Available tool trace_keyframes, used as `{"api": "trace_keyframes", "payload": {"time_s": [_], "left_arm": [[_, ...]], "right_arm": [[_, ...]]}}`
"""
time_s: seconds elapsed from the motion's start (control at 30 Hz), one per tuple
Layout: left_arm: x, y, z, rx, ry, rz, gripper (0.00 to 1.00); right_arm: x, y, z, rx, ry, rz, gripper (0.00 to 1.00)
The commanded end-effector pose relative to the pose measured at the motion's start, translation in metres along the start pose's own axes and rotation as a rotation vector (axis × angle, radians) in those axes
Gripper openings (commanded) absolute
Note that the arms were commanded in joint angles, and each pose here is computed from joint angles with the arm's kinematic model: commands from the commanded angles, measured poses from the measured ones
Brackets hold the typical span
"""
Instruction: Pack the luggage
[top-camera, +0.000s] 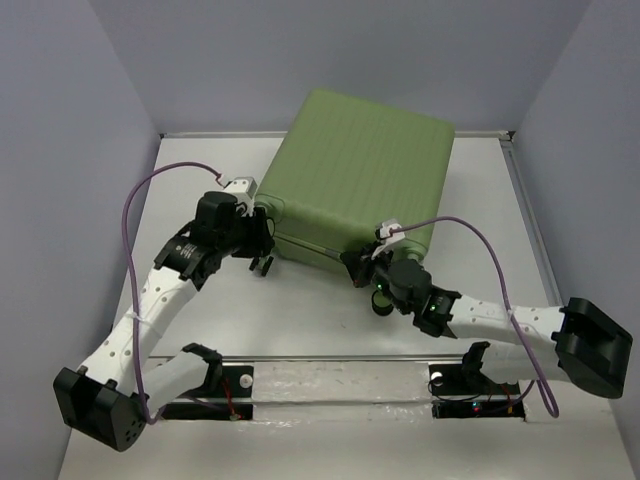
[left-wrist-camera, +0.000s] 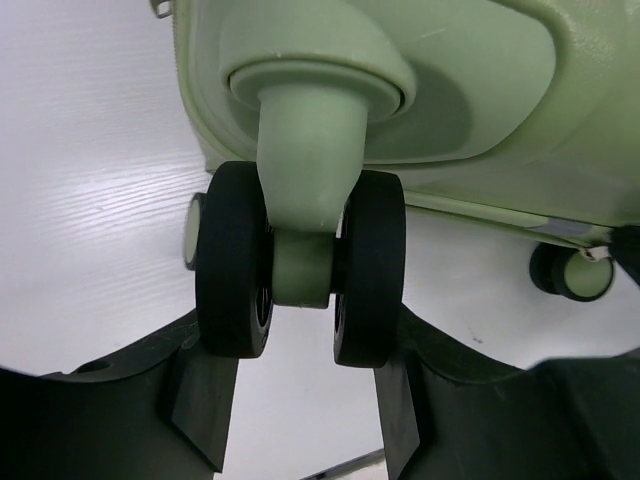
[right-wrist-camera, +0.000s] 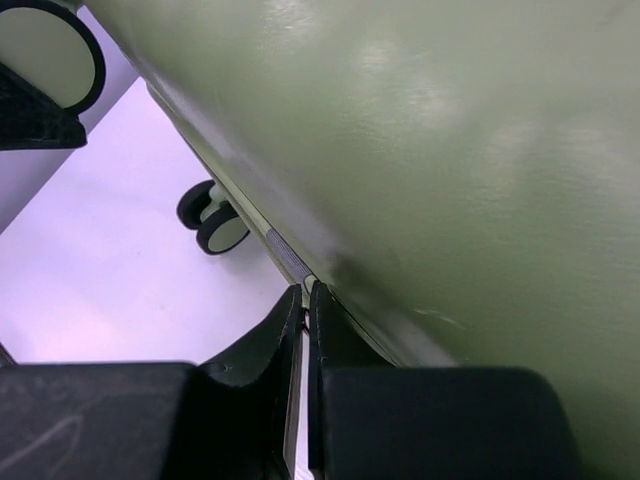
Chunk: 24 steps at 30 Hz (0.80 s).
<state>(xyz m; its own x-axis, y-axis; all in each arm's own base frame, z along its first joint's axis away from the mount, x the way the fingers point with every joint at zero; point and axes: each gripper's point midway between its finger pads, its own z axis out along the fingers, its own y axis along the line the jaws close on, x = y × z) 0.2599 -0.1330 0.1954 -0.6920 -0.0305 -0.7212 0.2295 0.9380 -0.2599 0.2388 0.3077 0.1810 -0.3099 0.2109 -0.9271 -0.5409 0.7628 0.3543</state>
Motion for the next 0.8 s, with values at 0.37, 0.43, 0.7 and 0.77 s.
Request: {"api": "trace_keyframes", "payload": {"time_s": [0.37, 0.43, 0.7, 0.77], "left_arm": [[0.005, -0.21, -0.032, 0.86, -0.16, -0.129, 0.06], [0.01, -0.22, -0.033, 0.906, -0.155, -0.158, 0.06], [-0.013, -0.239, -0.062, 0.987, -0.231, -0.152, 0.06], [-0.024, -0.233, -0.077, 0.972, -0.284, -0.154, 0.06]], "right_arm": [[0.12, -0.047, -0.089, 0.097, 0.41, 0.174, 0.07], [0.109, -0.036, -0.073, 0.055, 0.342, 0.202, 0.07], [0.094, 0.1, 0.008, -0.247, 0.255, 0.133, 0.07], [0.092, 0.125, 0.024, -0.294, 0.23, 0.14, 0.07]]}}
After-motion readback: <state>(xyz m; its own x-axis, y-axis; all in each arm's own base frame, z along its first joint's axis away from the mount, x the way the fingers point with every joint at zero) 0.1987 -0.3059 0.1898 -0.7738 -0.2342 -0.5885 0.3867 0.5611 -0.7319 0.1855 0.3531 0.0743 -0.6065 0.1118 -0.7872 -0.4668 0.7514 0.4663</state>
